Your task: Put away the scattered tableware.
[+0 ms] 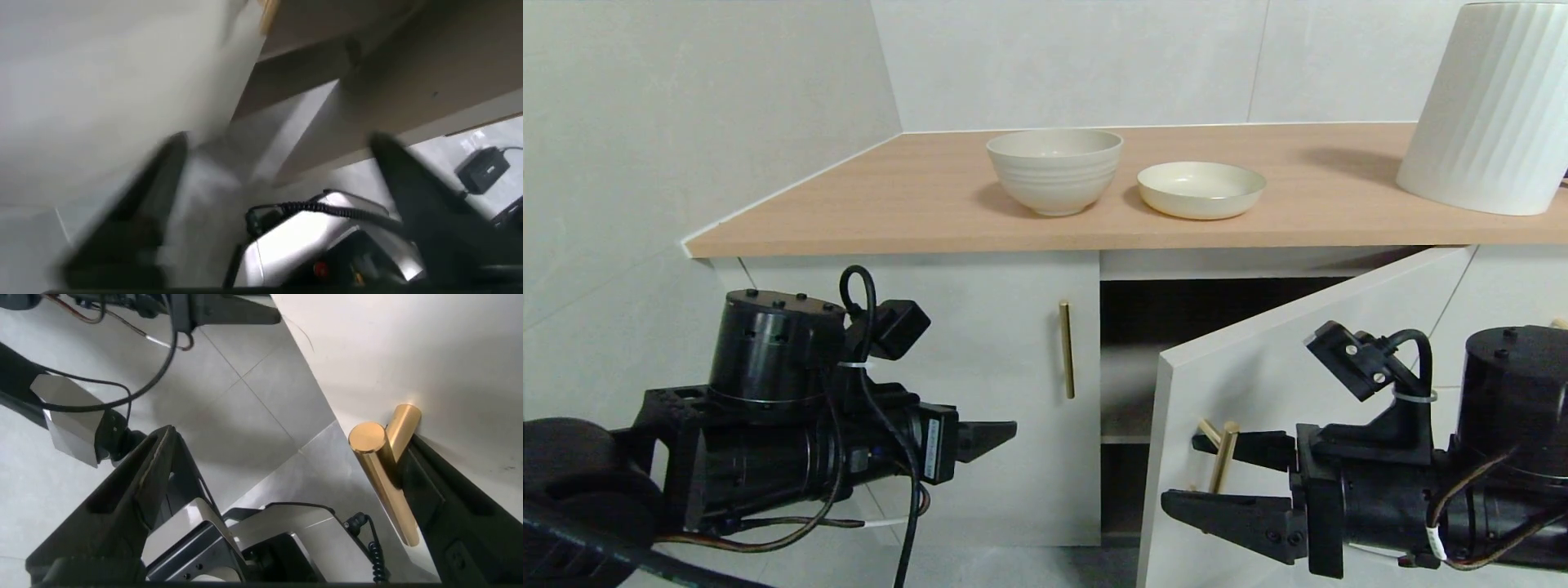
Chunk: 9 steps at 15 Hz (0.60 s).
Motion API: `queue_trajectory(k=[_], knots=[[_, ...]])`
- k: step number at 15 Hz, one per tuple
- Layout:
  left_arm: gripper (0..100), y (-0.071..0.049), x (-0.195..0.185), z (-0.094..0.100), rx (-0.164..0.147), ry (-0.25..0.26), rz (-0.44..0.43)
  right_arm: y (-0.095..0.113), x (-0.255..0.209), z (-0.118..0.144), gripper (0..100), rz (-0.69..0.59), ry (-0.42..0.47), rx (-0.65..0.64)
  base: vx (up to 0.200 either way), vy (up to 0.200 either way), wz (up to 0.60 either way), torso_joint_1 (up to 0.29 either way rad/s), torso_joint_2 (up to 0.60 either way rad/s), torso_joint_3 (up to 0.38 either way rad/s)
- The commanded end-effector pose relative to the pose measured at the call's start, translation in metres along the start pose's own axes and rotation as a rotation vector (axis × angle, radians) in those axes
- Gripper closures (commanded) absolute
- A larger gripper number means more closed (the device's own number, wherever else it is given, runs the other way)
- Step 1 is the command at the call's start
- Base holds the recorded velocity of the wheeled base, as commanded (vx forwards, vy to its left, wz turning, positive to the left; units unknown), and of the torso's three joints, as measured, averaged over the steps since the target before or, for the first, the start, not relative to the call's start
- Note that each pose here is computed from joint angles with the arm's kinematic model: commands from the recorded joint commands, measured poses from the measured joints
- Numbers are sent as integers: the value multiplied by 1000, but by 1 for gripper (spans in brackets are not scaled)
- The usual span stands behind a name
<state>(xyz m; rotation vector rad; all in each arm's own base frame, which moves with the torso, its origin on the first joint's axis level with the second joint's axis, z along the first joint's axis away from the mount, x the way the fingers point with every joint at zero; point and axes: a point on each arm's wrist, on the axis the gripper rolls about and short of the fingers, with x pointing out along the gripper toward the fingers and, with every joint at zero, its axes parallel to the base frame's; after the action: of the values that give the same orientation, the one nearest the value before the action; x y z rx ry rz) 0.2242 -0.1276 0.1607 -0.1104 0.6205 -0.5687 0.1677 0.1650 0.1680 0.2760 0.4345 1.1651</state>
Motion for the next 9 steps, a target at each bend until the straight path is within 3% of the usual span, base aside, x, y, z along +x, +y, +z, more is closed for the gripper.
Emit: queue_trajectory(k=[1,3,5,7,9], knots=[[100,-3,5,-2,2,14,-9,0,0,-1,0,1,4,2,0,0,0,0,0,0],[100,-6,6,1,-6,-19,-25,0,1,-1,0,2,5,2,0,0,0,0,0,0],[100,-10,14,12,2,-98,-49,0,1,-1,0,3,3,1,0,0,0,0,0,0],[100,-22,31,33,32,-183,-99,0,1,-1,0,2,6,1,0,0,0,0,0,0],[100,-41,43,39,57,-204,-156,1,0,-1,0,3,3,0,0,0,0,0,0,0]])
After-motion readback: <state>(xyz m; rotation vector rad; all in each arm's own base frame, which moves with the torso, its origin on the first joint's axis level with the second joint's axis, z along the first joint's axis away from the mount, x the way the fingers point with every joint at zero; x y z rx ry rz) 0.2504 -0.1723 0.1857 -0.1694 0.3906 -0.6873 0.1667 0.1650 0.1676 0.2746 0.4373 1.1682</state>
